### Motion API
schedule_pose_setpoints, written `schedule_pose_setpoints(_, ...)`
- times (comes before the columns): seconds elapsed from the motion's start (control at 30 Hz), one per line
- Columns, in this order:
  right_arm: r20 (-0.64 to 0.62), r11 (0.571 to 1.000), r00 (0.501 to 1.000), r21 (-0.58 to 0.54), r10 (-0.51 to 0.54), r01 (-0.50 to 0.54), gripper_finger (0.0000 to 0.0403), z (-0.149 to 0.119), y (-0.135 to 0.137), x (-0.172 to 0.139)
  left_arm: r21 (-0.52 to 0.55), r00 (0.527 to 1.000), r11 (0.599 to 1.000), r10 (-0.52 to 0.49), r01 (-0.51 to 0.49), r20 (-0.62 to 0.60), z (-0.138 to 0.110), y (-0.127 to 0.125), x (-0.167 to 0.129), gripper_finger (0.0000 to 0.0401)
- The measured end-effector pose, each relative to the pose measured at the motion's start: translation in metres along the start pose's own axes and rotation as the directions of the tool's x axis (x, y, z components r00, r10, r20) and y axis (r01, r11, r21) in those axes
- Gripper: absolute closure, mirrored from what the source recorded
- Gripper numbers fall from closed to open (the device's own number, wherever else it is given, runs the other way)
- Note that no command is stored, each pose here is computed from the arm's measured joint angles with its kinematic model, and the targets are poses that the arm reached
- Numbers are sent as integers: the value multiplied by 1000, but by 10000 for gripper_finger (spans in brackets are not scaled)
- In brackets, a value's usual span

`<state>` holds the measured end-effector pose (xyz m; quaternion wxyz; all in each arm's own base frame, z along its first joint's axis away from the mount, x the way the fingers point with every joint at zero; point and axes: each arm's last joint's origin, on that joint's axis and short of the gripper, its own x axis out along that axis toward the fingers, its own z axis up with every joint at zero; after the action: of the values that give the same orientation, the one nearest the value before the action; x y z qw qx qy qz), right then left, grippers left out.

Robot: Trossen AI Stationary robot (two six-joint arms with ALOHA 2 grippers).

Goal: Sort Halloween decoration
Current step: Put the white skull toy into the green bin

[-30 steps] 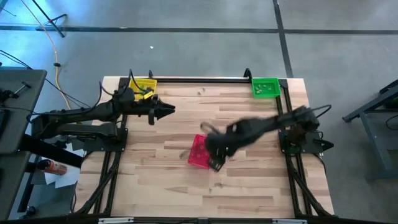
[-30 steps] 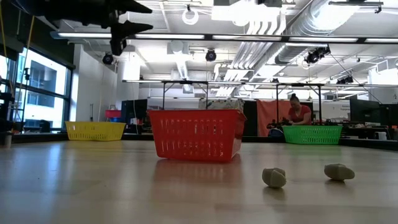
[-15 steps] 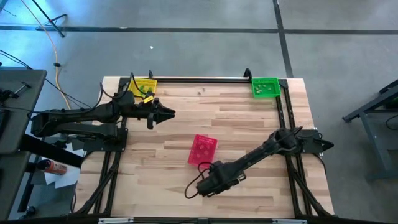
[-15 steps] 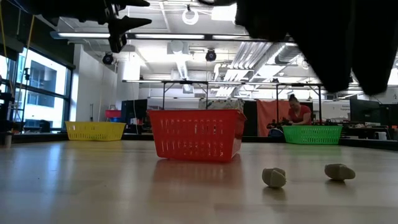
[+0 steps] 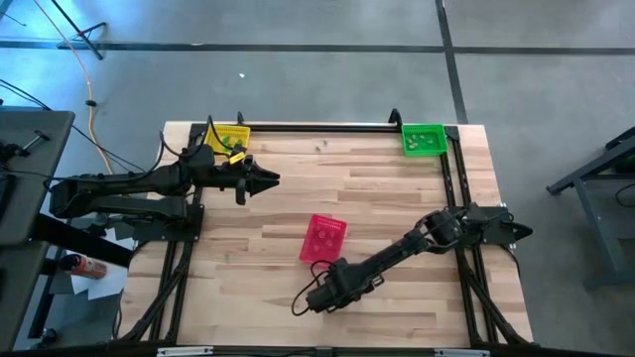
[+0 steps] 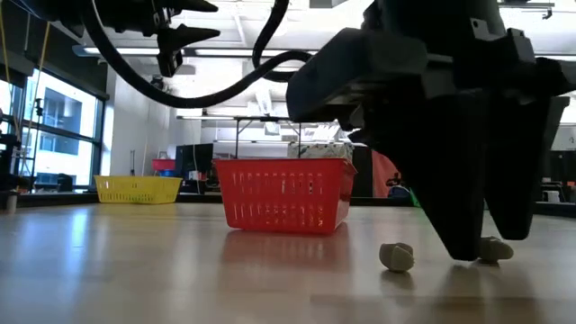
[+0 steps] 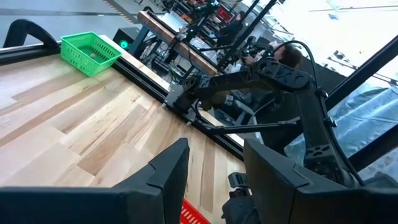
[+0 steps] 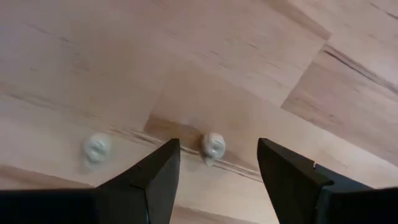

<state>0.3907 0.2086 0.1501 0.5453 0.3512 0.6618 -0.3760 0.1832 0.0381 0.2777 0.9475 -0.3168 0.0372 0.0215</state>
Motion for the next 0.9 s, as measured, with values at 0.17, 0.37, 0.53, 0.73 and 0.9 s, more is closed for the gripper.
schedule_pose_setpoints(0.17,-12,1000,1000,-8,9,-9,204,1,-2,7,-2,1000,1000,9,-9,6,0,0,0,256)
schedule_pose_setpoints(0.37,-72,998,995,8,63,-63,217,2,-1,26,-20,1000,1000,8,-8,9,0,0,0,256)
schedule_pose_setpoints(0.53,-77,998,995,-12,58,-59,220,2,-2,27,-24,1000,1000,6,-5,13,1,0,0,256)
schedule_pose_setpoints(0.73,-91,997,994,-48,52,-57,220,5,-3,28,-24,1000,1000,10,-9,17,1,0,0,256)
schedule_pose_setpoints(0.9,-101,993,993,-92,59,-69,220,9,-7,18,-24,1000,1000,10,-10,18,1,0,0,256)
